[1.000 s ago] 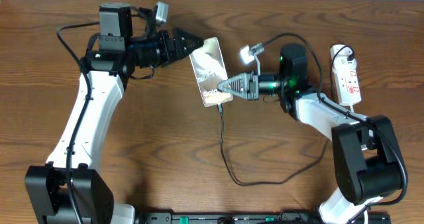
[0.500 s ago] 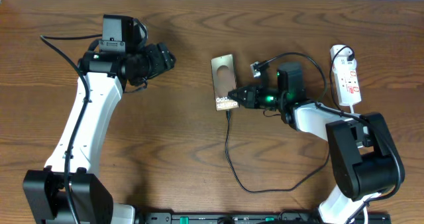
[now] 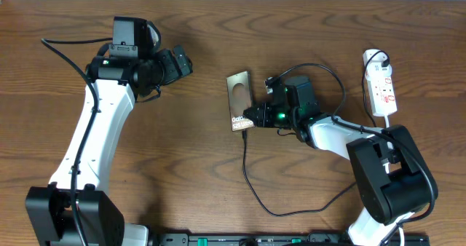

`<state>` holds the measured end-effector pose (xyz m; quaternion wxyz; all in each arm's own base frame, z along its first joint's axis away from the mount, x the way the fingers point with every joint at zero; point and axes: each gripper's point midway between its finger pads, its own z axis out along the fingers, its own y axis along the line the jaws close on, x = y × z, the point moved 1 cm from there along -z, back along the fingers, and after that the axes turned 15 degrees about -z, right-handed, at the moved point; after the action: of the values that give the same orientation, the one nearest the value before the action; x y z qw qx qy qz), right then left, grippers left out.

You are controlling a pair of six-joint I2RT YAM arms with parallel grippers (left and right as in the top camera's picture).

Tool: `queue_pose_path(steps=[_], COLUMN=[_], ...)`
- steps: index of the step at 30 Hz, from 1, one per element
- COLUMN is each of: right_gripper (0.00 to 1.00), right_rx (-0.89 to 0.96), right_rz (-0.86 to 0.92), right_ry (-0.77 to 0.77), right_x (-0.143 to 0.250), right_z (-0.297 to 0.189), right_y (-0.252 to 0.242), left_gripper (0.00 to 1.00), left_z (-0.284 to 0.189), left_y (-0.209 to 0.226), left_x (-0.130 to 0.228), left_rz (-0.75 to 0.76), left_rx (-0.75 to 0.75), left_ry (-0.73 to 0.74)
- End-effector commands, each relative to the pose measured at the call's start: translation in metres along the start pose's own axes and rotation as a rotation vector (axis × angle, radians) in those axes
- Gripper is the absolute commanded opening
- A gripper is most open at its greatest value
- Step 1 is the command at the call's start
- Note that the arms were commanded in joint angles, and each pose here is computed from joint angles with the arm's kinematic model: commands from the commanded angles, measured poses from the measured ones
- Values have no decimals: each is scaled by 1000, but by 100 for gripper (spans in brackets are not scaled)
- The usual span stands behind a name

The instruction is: Plug charger to phone and switch on socket

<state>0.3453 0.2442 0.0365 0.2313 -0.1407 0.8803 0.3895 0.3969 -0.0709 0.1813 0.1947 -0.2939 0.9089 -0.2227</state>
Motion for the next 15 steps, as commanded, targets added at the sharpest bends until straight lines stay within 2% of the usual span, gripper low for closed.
queue_pose_path(steps=[1, 15], right_gripper=[19, 18], right_rx=[47, 124], right_rz=[-35, -24], right_ry=[-13, -1], right_x=[-4, 1], right_z=[0, -1], right_y=[-4, -17], left_gripper=[100, 100], left_z=[-8, -8], left_y=[-4, -4], left_x=[-5, -5], left_rz=[13, 13], left_rx=[8, 8], left_ry=[-29, -29])
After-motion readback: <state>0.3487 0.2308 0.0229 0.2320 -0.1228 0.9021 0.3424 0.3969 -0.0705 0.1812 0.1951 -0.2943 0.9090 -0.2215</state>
